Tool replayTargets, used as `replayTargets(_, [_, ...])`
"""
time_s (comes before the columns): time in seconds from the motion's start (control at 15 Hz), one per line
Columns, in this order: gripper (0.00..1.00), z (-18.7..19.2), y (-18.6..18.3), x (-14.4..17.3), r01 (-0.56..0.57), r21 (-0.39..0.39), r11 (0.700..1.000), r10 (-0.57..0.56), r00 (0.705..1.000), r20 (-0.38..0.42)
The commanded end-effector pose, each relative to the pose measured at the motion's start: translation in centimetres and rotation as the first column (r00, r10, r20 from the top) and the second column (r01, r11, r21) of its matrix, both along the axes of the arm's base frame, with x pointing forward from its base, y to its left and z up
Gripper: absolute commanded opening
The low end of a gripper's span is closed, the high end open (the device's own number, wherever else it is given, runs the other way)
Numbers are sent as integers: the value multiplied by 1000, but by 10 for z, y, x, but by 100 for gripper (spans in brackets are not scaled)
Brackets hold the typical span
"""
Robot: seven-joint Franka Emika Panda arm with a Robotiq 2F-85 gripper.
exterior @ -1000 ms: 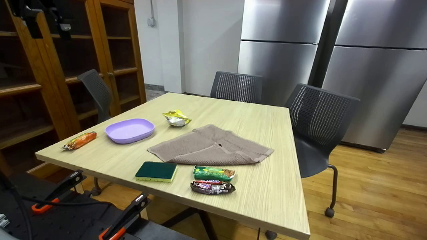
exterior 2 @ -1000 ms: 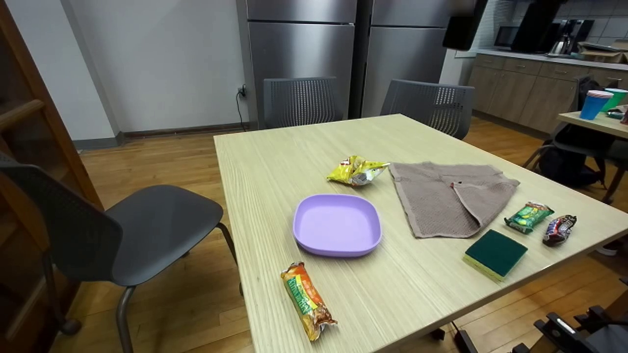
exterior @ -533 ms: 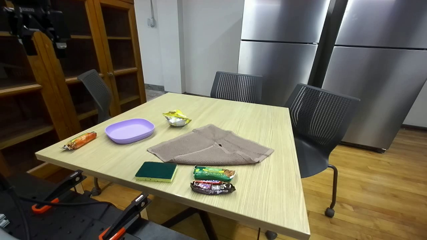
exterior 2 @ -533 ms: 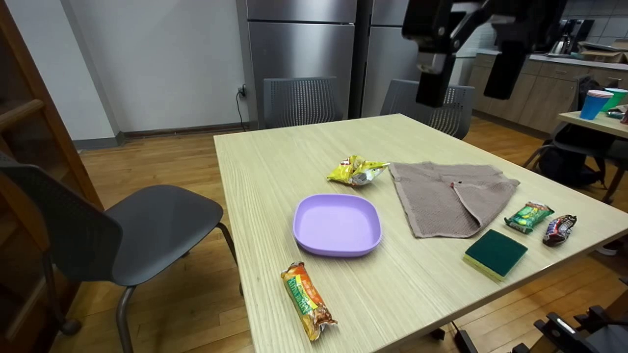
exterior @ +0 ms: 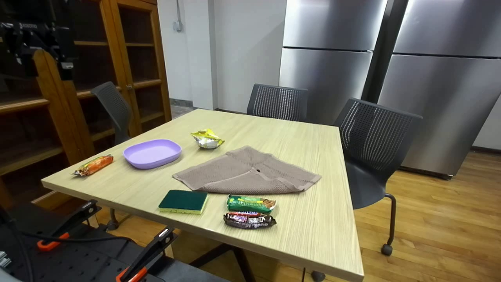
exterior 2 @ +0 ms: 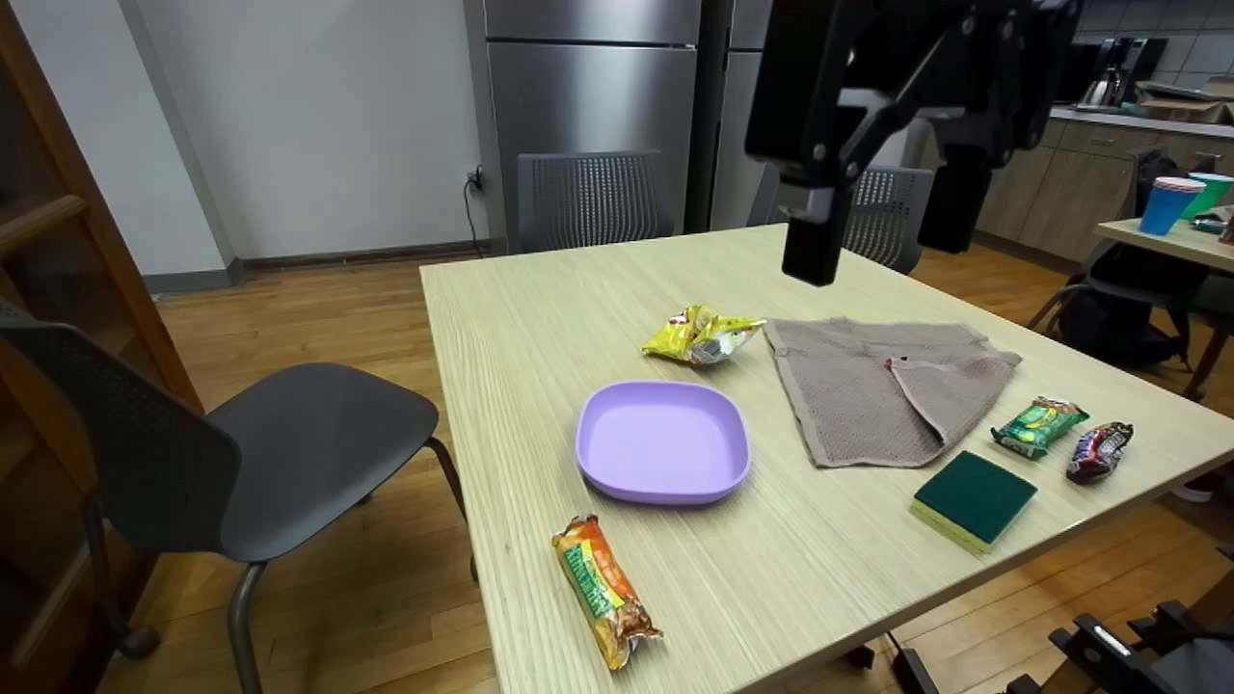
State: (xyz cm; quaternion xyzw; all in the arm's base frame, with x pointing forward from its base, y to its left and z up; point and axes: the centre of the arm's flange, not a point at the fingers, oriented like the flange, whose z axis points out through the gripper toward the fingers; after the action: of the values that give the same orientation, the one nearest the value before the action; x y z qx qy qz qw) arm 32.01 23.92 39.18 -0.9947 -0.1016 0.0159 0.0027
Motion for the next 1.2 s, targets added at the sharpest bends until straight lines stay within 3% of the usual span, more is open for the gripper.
replayTargets(0.0, [100,5,1,1,4,5,1000,-4,1000,10])
replayTargets(0.53, [100,12,3,3,10,13,1000,-10,1000,25])
replayTargets(1.13, [100,-10,8,15,-43,-43,998,44,999,9])
